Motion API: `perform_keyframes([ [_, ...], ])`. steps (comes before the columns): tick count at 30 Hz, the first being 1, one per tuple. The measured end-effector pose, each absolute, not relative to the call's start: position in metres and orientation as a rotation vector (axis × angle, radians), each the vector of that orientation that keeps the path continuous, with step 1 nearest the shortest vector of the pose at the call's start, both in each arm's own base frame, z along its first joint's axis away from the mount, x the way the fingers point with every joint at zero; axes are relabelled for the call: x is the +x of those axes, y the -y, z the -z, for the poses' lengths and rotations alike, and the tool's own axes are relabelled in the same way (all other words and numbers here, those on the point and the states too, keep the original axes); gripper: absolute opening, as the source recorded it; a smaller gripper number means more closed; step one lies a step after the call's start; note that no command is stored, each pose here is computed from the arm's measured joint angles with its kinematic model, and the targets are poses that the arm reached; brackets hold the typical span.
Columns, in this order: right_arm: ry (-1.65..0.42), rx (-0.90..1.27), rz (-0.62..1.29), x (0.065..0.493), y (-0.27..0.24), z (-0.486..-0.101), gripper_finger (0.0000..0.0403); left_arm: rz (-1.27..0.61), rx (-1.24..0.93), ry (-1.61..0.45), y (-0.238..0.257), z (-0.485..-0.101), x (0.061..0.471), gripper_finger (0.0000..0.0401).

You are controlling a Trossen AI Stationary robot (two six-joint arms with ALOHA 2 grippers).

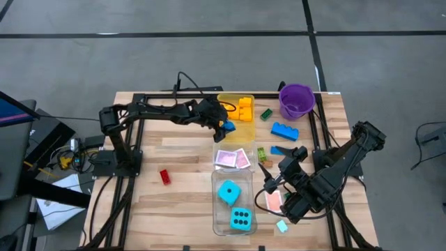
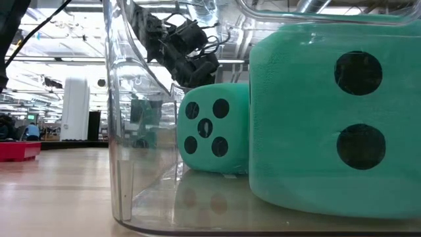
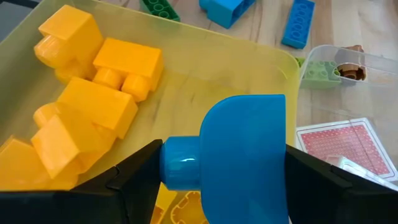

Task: Pick & Place Toys
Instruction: Put the blue game piece into the yellow bin, then put the red game piece into the yellow bin

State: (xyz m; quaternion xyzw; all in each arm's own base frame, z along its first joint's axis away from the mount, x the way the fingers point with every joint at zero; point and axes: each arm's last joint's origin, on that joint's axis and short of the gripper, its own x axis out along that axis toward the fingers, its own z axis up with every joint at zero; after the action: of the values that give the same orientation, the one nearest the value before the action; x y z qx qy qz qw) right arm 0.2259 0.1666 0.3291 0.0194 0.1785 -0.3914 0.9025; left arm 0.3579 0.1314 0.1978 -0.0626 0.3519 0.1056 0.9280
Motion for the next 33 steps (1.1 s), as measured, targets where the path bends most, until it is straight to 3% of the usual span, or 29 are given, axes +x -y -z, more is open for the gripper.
perform_keyframes([
  [16,-0.37,0.038,0.809,0.226,-0.167,-0.329,0.0398,-0.244,-0.118,-0.725,-0.132,-0.198,0.358,0.0314],
  [26,-0.37,0.037,0.809,0.226,-0.167,-0.329,0.0398,-0.244,-0.118,-0.724,-0.132,-0.199,0.357,0.0319],
  [33,-0.371,0.036,0.809,0.226,-0.166,-0.329,0.0398,-0.245,-0.103,-0.686,-0.128,-0.224,0.347,0.0319],
])
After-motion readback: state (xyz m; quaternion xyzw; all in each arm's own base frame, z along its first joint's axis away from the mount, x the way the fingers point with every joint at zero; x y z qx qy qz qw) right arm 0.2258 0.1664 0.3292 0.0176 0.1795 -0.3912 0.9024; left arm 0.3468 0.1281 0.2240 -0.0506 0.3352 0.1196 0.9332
